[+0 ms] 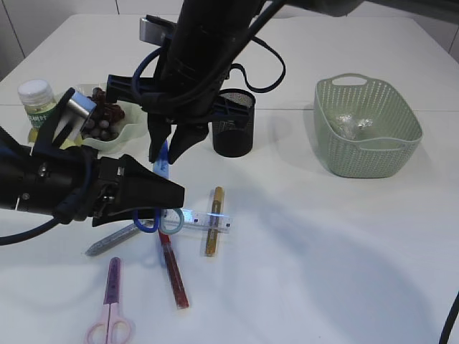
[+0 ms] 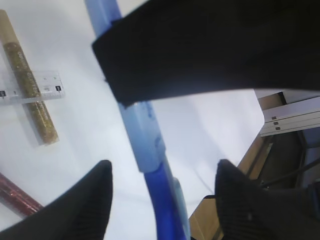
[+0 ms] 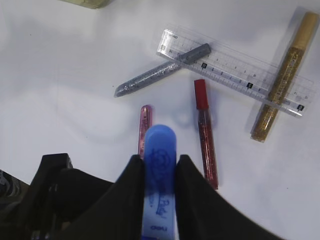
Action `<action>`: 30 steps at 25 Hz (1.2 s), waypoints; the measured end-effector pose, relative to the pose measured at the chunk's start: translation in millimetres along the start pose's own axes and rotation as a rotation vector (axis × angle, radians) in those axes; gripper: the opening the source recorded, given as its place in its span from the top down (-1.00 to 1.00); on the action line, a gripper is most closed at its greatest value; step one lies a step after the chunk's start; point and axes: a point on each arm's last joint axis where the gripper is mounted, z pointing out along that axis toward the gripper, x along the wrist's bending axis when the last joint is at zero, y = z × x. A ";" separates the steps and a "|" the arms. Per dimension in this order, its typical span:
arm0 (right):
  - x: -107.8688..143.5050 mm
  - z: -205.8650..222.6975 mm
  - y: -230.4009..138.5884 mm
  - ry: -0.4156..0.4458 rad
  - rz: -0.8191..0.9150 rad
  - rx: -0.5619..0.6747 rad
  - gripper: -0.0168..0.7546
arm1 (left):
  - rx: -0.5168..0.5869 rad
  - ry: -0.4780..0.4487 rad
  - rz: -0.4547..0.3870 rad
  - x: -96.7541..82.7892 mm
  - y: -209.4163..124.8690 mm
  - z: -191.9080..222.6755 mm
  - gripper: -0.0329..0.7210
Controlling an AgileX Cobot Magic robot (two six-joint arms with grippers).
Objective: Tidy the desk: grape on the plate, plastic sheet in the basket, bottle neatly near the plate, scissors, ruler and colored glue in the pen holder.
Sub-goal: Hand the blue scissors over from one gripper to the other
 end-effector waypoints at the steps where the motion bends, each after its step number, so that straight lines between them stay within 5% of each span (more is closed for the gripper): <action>1: 0.2 0.0 -0.1 0.002 0.000 0.001 0.55 | 0.000 0.000 0.000 0.0 0.0 0.0 -0.33; 13: 2.5 -0.1 -1.3 0.028 0.004 0.014 0.55 | 0.000 -0.003 0.001 0.1 0.0 0.3 -0.08; 22: 3.7 -0.2 -1.8 0.041 0.009 0.020 0.55 | 0.000 -0.003 0.003 0.1 0.0 0.3 0.52; 30: 5.3 -6.0 -2.5 0.046 -0.004 0.016 0.55 | -0.006 0.024 -0.007 3.4 0.0 0.8 0.80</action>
